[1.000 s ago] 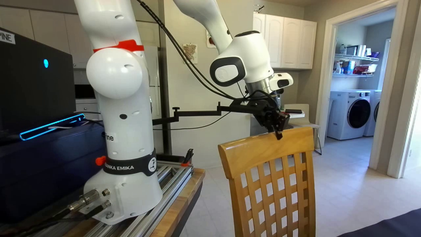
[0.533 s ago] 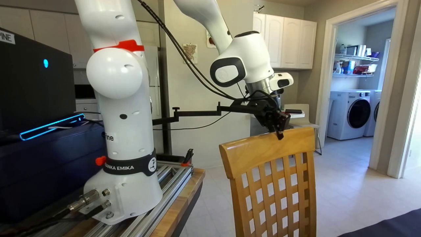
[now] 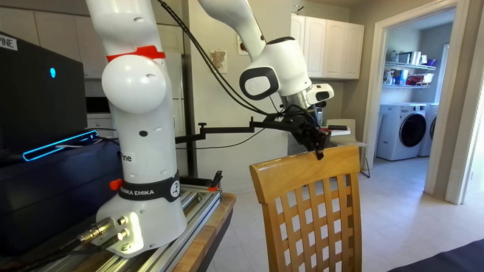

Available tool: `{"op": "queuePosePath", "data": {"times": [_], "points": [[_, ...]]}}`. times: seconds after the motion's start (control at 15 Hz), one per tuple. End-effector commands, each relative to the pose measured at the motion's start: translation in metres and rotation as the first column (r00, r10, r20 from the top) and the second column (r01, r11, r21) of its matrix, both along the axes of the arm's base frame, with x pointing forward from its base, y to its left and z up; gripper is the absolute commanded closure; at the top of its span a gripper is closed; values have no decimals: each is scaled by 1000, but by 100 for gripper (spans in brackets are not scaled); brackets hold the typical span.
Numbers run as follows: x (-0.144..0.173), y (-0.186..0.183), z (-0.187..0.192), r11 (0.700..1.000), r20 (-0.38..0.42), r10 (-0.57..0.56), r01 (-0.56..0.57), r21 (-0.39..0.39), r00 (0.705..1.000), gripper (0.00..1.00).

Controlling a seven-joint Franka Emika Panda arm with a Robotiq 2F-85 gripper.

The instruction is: Pull the chair back

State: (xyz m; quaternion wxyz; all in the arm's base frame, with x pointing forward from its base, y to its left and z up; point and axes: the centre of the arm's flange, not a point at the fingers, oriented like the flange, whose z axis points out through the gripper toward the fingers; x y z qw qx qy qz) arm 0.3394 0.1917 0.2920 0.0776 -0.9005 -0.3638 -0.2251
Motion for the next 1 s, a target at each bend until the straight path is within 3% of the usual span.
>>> {"op": "queuePosePath", "data": {"times": [0.0,0.93], "points": [[-38,32,3,990,-33,124,-122,77,992,93],[-80,54,7,988,-13,131,-129,87,991,93]]}}
